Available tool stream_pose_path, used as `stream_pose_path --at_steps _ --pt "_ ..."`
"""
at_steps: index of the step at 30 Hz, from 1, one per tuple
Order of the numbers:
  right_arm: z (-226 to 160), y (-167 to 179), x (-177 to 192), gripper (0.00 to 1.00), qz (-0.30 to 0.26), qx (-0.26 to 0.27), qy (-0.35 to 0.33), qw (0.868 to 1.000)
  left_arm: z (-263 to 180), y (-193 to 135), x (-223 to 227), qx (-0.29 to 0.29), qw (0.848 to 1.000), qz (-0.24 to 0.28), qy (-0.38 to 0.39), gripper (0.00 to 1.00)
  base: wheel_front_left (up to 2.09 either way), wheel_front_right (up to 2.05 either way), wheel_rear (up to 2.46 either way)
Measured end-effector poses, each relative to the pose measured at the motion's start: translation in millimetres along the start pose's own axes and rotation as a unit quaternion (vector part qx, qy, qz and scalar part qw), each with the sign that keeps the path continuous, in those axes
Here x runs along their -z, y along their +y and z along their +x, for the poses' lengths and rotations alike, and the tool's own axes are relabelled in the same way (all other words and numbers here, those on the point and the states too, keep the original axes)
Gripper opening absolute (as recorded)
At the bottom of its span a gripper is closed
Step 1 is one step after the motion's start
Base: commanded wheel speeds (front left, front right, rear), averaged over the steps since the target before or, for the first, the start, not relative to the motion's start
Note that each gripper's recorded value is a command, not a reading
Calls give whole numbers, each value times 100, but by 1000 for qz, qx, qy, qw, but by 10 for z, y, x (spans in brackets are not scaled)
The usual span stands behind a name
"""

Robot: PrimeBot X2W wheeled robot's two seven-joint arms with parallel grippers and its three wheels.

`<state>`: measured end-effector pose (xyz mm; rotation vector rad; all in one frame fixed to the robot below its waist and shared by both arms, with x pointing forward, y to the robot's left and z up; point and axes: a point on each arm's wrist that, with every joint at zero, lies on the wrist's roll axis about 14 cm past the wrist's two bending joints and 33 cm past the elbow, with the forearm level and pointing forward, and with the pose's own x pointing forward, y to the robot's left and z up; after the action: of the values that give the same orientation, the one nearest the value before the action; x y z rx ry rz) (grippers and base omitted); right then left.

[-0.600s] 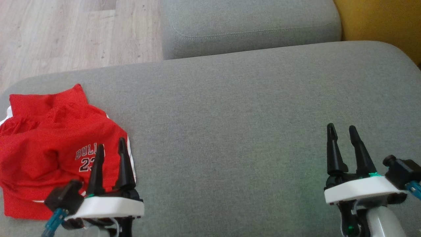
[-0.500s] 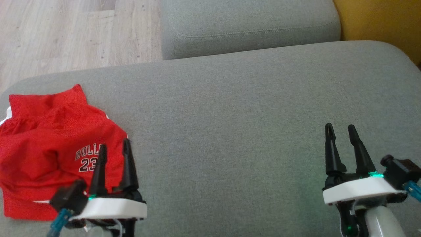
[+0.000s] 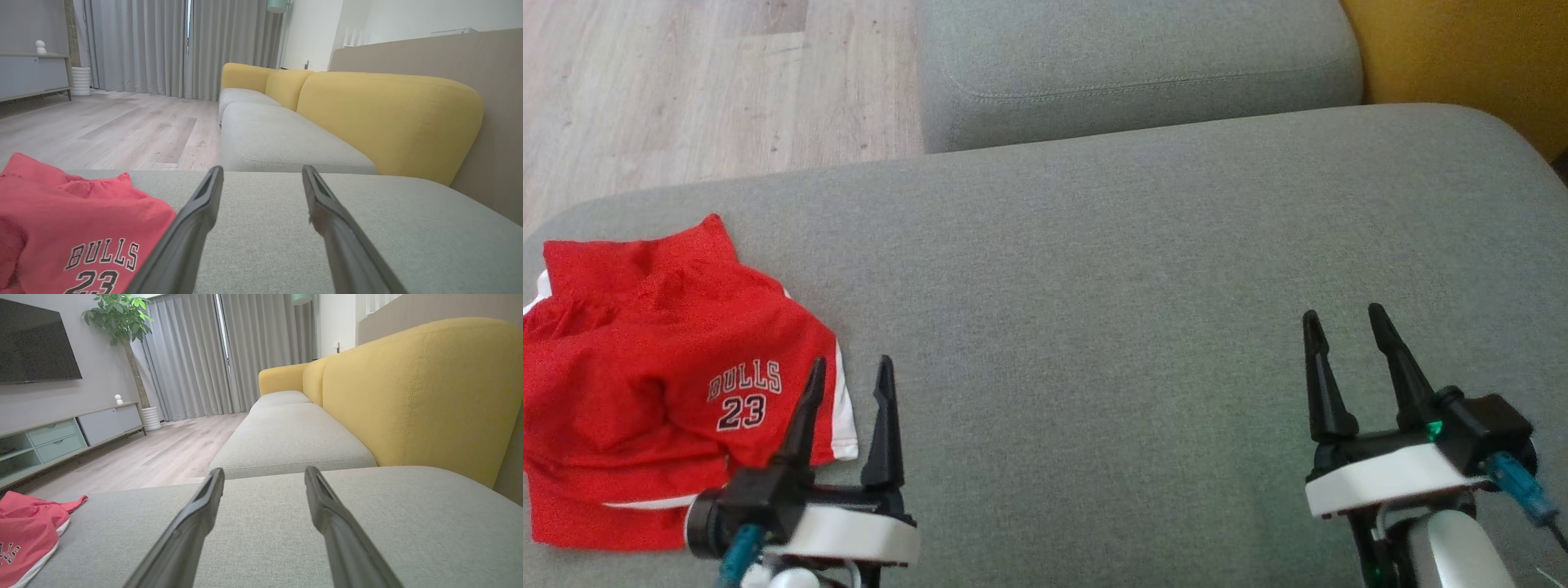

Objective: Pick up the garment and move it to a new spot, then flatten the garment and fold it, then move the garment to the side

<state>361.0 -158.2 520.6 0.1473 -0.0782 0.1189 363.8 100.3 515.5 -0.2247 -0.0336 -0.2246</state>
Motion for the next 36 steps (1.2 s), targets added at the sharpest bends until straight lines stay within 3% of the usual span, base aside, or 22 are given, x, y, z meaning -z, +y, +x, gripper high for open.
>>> stream_pose_path --at_steps 8,12,20,26,36 --pt "1 98 -63 100 -48 -19 -15 999 -17 -133 -5 18 998 54 -10 100 0 0 0" --pt "-1 115 -91 100 -21 -19 -23 999 0 -147 -130 19 999 25 -31 100 0 0 0" --pt "-72 15 43 100 87 10 -17 996 -87 -28 -191 9 999 -12 -50 100 0 0 0" --pt "-207 -10 411 100 85 21 39 995 -150 -45 19 19 1000 15 -19 100 0 0 0" --pt "-194 17 440 100 89 18 44 995 -159 -49 8 18 1000 11 -21 100 0 0 0"
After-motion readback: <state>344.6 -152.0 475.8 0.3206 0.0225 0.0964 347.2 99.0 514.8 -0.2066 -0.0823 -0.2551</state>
